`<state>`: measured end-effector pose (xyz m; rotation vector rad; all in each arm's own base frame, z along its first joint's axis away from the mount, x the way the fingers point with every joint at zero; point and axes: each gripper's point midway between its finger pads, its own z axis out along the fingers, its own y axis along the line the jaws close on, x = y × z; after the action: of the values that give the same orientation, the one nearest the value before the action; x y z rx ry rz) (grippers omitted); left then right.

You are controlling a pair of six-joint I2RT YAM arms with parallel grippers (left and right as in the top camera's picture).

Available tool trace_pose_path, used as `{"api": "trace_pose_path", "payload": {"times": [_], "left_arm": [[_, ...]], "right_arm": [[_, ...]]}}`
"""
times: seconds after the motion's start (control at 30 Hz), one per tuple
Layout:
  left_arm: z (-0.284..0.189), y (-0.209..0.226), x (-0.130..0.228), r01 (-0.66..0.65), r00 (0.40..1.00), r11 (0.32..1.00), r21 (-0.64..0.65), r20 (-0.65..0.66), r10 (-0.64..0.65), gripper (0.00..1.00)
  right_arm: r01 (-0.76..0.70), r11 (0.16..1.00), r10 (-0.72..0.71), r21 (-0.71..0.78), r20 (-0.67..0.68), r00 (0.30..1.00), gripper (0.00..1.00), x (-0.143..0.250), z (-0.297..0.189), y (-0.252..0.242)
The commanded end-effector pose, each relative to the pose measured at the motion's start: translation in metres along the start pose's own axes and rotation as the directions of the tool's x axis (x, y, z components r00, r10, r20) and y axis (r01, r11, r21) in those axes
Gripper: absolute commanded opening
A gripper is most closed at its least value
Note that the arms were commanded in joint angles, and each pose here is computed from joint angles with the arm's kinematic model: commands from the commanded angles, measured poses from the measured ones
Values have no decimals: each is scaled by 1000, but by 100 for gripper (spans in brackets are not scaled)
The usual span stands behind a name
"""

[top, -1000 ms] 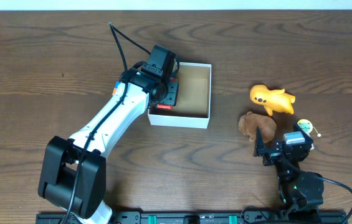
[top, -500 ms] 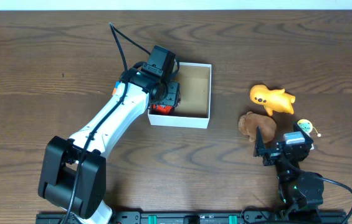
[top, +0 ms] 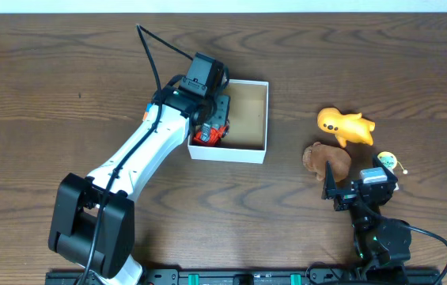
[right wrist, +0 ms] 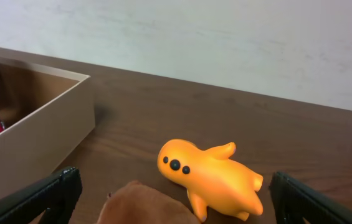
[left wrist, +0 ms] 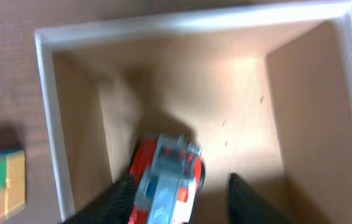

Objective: Pack container
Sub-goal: 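Lower the truck into the box's left side and open the left gripper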

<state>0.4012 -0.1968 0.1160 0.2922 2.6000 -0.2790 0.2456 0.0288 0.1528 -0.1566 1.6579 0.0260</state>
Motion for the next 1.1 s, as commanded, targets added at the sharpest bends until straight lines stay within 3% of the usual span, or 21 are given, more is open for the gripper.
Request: {"api": "trace_pose_path", "payload": {"times": [0.0, 0.07, 0.17, 0.37, 0.47, 0.67, 1.07], "left_arm": [[-11, -7, -26, -7, 997, 1000, 25, 81, 5, 40], [-11, -8, -29, -7, 996, 1000, 29, 93, 4, 37], [-9, -15, -26, 36, 996, 997, 74, 76, -41, 25], [1, -30, -15, 51, 998, 985, 165, 15, -54, 19], [6, -31, -12, 55, 998, 984, 168, 0, -56, 9], [19, -39, 0, 65, 997, 974, 216, -57, -54, 9], [24, -34, 13, 78, 992, 978, 193, -113, -57, 6]], "right_arm": [[-15, 1000, 15, 5, -4, 1000, 99, 2, 0, -1], [-15, 1000, 15, 5, -4, 1000, 99, 2, 0, -1], [-15, 1000, 15, 5, -4, 1000, 99, 2, 0, -1], [-15, 1000, 15, 5, -4, 1000, 99, 2, 0, -1], [-15, 1000, 15, 5, -4, 1000, 99, 2, 0, -1], [-15, 1000, 15, 5, -4, 1000, 99, 2, 0, -1], [-15, 1000, 15, 5, -4, 1000, 99, 2, 0, -1]]}}
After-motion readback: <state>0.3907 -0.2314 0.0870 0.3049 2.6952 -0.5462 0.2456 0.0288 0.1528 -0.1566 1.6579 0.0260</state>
